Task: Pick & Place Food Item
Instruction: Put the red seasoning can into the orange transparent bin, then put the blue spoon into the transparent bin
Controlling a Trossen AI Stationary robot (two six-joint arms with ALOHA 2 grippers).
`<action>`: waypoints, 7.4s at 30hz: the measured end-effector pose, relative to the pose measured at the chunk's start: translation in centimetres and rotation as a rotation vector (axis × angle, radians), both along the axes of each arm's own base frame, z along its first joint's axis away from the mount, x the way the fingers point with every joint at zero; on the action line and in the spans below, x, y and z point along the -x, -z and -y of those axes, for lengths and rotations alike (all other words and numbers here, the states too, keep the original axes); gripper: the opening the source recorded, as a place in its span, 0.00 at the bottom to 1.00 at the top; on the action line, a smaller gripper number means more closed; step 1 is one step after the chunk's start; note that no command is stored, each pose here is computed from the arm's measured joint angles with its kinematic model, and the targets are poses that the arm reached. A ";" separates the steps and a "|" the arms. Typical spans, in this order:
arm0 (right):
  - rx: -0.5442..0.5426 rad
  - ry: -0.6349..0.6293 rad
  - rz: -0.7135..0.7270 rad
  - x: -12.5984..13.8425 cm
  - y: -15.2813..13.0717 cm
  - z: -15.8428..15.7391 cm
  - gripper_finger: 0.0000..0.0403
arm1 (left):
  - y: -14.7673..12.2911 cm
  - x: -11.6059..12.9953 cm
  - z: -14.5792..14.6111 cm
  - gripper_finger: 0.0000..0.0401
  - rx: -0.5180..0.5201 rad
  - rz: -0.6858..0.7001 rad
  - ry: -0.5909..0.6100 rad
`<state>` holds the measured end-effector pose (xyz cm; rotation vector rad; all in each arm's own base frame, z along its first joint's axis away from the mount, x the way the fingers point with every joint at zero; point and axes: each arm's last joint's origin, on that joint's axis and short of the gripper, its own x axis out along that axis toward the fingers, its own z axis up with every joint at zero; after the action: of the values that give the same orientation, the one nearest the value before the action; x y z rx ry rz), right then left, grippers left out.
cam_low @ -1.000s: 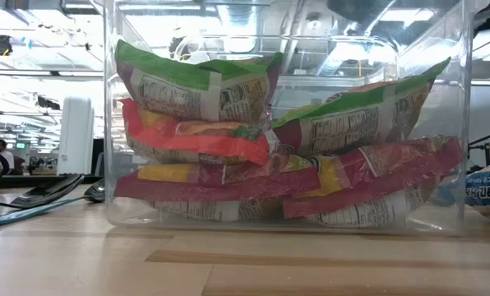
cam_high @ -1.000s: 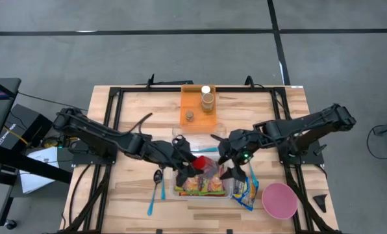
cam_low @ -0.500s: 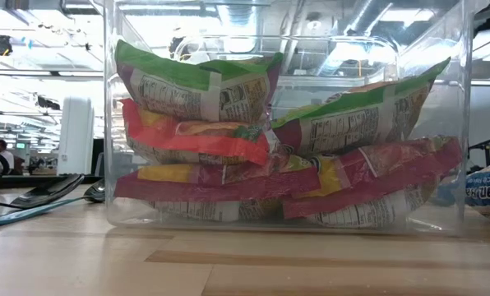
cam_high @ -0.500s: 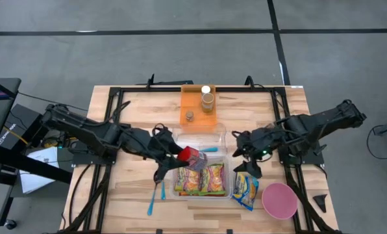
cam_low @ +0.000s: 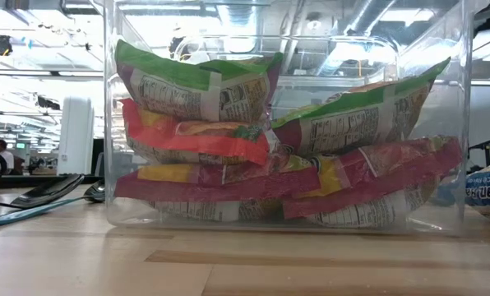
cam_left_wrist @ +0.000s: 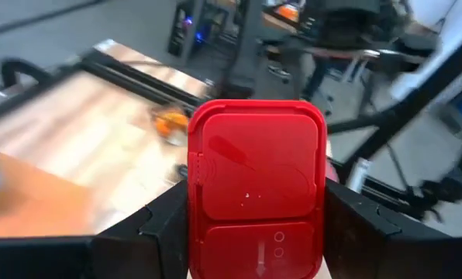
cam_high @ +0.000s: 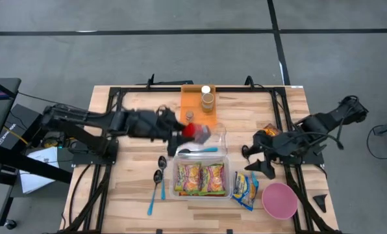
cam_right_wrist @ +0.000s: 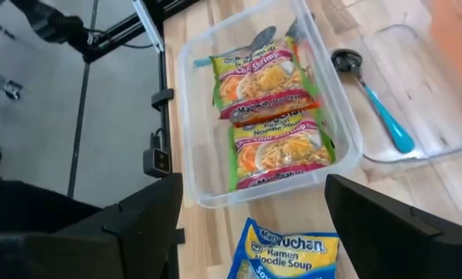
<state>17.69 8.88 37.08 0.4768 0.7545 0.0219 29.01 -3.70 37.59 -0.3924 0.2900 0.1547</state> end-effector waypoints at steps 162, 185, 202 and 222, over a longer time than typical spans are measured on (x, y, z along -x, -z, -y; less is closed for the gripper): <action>0.005 0.419 -0.029 2.8 0.8 -0.4 0.77 | -11.5 5.7 -8.7 0.86 -0.201 -0.156 0.162; 0.038 0.835 -0.574 -0.3 6.8 -1.5 0.77 | -9.6 6.1 -5.3 0.86 -0.153 -0.387 0.089; -0.057 0.866 -0.683 -1.6 16.0 -0.8 0.71 | -9.6 6.1 -5.1 0.86 -0.133 -0.384 0.085; -0.180 0.901 -0.678 0.1 22.9 0.6 0.71 | -9.7 6.0 -5.1 0.86 -0.110 -0.375 0.072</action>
<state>17.58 8.25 14.15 0.9859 1.1398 -0.9595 22.98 1.40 47.30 -0.2411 0.6612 0.1723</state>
